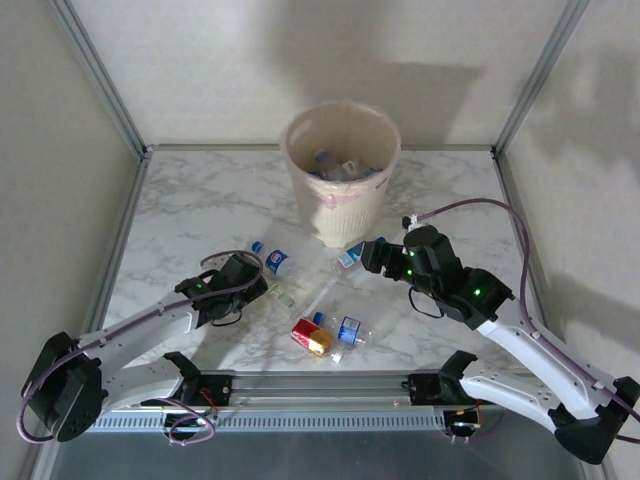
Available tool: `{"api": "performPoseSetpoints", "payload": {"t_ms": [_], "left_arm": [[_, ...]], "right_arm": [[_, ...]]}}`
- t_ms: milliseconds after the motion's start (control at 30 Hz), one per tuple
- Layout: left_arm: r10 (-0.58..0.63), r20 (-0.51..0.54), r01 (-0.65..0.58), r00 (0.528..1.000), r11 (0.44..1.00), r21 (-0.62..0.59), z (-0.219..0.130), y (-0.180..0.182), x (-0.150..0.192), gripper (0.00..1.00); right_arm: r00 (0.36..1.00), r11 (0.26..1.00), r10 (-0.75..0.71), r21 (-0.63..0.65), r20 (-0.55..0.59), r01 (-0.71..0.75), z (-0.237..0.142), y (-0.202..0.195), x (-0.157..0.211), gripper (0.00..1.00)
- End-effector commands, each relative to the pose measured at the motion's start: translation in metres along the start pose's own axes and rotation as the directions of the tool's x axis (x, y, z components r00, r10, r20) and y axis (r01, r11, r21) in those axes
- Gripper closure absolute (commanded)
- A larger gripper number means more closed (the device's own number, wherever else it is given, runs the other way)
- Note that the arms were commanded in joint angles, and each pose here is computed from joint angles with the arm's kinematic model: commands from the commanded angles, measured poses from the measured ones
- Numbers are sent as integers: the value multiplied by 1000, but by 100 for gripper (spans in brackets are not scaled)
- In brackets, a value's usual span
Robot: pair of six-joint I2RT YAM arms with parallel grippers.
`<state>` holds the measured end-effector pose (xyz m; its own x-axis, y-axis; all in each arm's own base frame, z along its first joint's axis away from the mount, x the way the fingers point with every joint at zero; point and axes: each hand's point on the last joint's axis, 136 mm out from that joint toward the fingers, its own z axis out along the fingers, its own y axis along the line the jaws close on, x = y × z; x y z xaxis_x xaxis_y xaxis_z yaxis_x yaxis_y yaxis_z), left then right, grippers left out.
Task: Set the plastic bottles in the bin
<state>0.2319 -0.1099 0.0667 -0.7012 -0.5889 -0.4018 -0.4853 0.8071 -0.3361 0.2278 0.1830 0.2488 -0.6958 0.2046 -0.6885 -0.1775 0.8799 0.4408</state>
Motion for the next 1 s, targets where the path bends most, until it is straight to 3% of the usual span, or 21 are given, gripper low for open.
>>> {"api": "performPoseSetpoints", "payload": {"t_ms": [0, 300, 633, 967], "left_arm": [[-19, 9, 20, 1000, 999, -27, 7, 8, 2, 21], [-13, -17, 12, 1000, 999, -49, 19, 10, 10, 24], [-28, -12, 27, 1000, 997, -68, 24, 15, 12, 40], [-31, 33, 33, 999, 997, -68, 2, 14, -3, 45]], "right_arm": [[1000, 1000, 8, 15, 11, -8, 1, -1, -1, 18], [1000, 1000, 17, 23, -19, -17, 8, -3, 10, 19], [999, 999, 10, 36, -43, -9, 10, -5, 18, 20], [1000, 999, 12, 39, -25, -11, 8, -4, 13, 20]]}}
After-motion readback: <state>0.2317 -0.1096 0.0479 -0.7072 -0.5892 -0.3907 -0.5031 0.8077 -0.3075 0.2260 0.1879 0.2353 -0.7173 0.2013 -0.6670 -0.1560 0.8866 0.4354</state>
